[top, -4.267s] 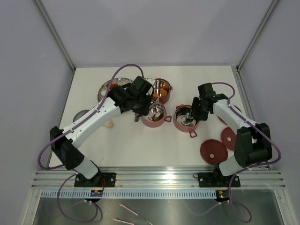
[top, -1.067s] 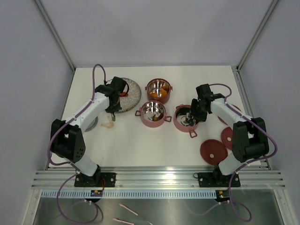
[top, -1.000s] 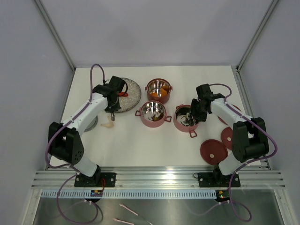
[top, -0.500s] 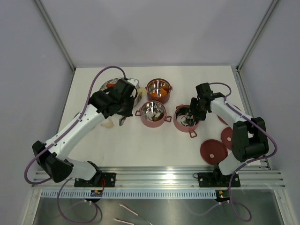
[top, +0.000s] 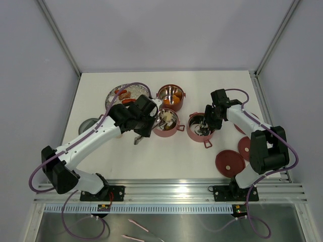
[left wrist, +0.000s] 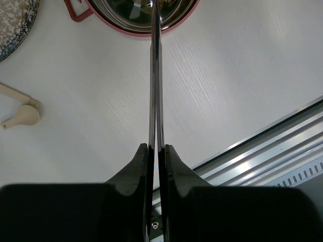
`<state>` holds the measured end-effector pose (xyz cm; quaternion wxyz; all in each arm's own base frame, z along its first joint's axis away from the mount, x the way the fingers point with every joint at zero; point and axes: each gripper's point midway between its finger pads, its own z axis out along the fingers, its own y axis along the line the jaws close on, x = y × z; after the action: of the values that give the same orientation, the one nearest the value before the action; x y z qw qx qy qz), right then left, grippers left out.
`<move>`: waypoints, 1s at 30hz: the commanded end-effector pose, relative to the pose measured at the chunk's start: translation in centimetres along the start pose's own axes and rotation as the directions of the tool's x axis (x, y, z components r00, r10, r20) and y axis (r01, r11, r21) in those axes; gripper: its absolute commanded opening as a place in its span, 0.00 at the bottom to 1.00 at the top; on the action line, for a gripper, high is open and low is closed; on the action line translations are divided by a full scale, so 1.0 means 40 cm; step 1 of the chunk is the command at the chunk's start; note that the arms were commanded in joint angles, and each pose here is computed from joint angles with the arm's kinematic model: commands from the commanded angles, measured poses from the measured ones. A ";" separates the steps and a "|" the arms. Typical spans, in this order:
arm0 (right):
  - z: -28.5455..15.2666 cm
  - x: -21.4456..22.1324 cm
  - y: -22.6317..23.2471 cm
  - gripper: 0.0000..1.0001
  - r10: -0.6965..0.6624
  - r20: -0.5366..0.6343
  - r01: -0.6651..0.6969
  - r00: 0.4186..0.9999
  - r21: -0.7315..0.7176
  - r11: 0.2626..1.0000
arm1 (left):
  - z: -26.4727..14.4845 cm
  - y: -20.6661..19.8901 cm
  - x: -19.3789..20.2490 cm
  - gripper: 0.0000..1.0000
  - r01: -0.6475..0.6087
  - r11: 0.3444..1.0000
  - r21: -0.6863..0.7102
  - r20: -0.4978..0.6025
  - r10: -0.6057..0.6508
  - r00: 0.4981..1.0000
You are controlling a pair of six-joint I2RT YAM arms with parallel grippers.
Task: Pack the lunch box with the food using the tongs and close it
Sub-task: Place the fake food in the packing box.
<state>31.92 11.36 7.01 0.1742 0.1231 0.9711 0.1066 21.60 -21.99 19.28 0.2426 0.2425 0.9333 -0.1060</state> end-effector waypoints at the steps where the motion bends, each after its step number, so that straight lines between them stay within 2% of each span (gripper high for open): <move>1: -0.017 -0.019 0.022 0.53 -0.007 0.026 0.007 1.000 -0.016 1.000 | 0.017 0.000 -0.018 0.10 -0.020 1.000 -0.003 0.023 0.020 1.000; 4: -0.024 -0.018 0.022 0.53 -0.005 0.029 0.006 1.000 -0.018 1.000 | 0.032 0.001 -0.005 0.24 -0.023 1.000 -0.007 -0.001 0.023 1.000; 8: -0.040 -0.027 0.026 0.53 -0.002 0.050 0.003 0.999 -0.023 1.000 | 0.030 0.009 -0.006 0.38 -0.022 0.999 -0.031 0.004 0.022 1.000; 17: -0.078 -0.051 0.034 0.53 -0.006 0.096 0.008 0.995 -0.027 1.000 | 0.013 0.014 -0.023 0.38 -0.019 0.999 -0.043 0.032 0.021 0.999; 30: -0.121 -0.075 0.052 0.53 0.000 0.154 0.009 0.988 -0.063 0.998 | -0.067 0.032 -0.078 0.36 0.003 0.997 -0.074 0.140 0.007 0.990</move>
<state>32.08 11.33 9.80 0.2075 0.1238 0.9634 0.1159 22.54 -21.18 19.64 0.2605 0.2381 0.9325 -0.0763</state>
